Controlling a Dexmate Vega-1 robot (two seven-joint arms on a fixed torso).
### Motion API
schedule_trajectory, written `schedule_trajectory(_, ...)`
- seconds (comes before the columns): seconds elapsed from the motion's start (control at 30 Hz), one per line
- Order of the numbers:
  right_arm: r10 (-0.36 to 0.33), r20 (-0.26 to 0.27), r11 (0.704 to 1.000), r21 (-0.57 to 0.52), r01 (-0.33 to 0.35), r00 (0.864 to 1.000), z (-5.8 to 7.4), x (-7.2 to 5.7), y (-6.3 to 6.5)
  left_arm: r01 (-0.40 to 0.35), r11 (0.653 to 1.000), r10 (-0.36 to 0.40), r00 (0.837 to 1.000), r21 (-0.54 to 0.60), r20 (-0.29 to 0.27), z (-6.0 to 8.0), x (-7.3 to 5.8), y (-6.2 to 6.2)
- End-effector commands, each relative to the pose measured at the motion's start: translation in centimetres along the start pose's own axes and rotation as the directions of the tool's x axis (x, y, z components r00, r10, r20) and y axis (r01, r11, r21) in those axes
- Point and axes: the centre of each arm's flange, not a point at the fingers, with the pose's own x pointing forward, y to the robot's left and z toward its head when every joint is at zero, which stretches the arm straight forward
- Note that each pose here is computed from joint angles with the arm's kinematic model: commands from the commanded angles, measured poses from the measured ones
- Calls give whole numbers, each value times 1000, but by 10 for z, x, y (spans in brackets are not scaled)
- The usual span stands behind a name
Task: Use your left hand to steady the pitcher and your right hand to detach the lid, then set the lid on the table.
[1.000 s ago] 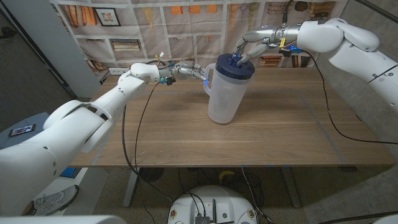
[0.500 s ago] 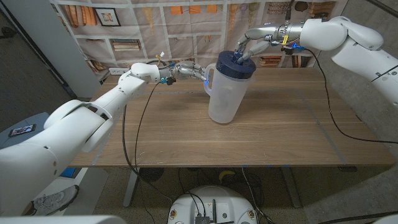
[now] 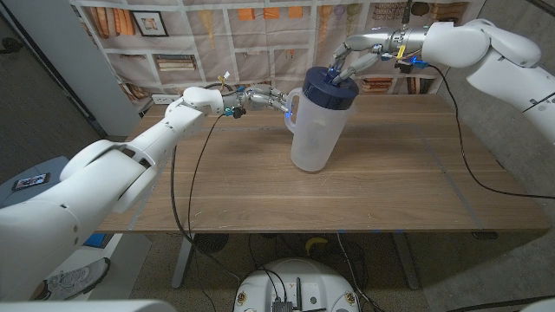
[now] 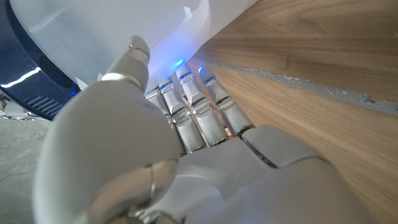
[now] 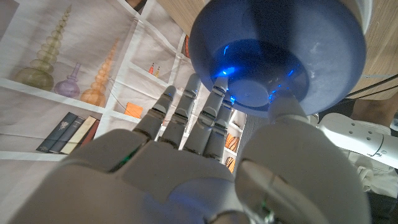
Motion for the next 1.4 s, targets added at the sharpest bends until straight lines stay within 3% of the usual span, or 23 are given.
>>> schedule_trajectory(0.03, -20, -2, 1000, -10, 19, 1000, 1, -4, -12, -4, 1000, 4, 1000, 0, -2, 0, -1, -2)
schedule_trajectory(0.43, -48, -7, 999, -4, 48, 999, 1, -9, -21, 5, 1000, -5, 1000, 7, -7, 1, -1, -1)
schedule_trajectory(0.7, -54, -24, 998, -22, 54, 998, 0, -15, -34, -4, 1000, 5, 1000, 10, -17, 1, -3, -2)
schedule_trajectory(0.93, -64, -71, 997, -35, 62, 995, -10, -28, -45, -19, 1000, 19, 1000, 2, -23, -2, -8, -5)
schedule_trajectory(1.4, -78, -168, 997, -23, 76, 983, -29, -44, -48, -36, 999, 35, 999, -22, -39, -9, -18, -9)
